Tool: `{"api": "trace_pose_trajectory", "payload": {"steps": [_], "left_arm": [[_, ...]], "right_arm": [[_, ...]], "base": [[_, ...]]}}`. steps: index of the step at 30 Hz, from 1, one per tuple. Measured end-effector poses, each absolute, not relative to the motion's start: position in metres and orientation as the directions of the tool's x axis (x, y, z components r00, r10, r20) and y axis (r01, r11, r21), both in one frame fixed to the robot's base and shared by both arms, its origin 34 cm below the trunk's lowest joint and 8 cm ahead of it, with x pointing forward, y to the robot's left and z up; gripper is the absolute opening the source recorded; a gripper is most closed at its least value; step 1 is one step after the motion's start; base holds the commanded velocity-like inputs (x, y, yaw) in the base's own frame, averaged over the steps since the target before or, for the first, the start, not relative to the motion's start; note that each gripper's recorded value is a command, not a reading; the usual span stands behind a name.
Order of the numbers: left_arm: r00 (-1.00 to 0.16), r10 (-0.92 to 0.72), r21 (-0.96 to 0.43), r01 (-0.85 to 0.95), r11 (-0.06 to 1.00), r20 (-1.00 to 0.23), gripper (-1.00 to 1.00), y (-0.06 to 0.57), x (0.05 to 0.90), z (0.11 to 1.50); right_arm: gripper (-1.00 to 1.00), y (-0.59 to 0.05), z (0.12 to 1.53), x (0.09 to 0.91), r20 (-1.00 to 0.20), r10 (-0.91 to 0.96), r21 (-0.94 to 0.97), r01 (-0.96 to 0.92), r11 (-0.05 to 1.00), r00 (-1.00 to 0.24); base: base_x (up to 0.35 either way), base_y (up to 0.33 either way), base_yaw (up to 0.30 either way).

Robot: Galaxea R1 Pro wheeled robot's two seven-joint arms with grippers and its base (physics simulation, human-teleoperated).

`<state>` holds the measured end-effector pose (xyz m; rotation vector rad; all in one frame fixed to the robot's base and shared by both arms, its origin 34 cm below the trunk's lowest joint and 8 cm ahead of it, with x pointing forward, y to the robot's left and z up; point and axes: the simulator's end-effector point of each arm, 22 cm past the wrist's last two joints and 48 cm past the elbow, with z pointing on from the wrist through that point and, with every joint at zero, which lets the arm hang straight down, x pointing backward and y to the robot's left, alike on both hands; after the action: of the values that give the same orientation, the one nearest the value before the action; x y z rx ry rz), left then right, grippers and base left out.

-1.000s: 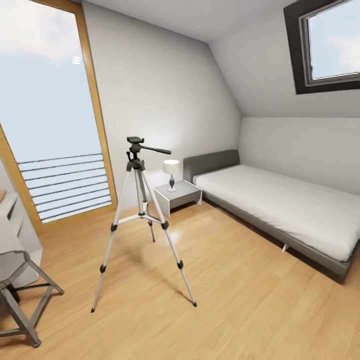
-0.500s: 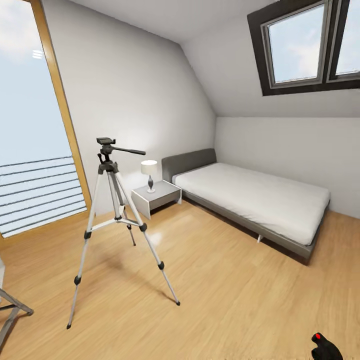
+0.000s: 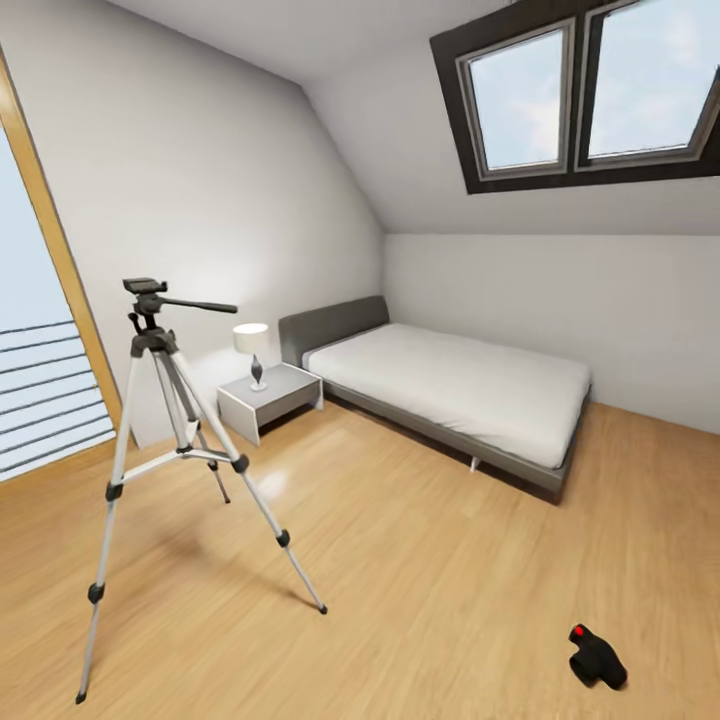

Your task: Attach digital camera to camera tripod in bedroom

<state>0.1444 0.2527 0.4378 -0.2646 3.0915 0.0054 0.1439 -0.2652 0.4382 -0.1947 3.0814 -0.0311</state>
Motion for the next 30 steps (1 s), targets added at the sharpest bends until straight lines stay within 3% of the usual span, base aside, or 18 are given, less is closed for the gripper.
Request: {"api": "trace_pose_trajectory", "payload": {"steps": [30], "left_arm": [[-0.983, -0.177, -0.006, -0.176, 0.984, -0.053, 1.0, 0.249, 0.1506, 0.438]], "right_arm": [[1.0, -0.2677, 0.4383, 0.1448, -0.057, -0.111, -0.027, -0.11, 0.994, -0.992]], "base": [[0.0, 0.0, -0.296]]}}
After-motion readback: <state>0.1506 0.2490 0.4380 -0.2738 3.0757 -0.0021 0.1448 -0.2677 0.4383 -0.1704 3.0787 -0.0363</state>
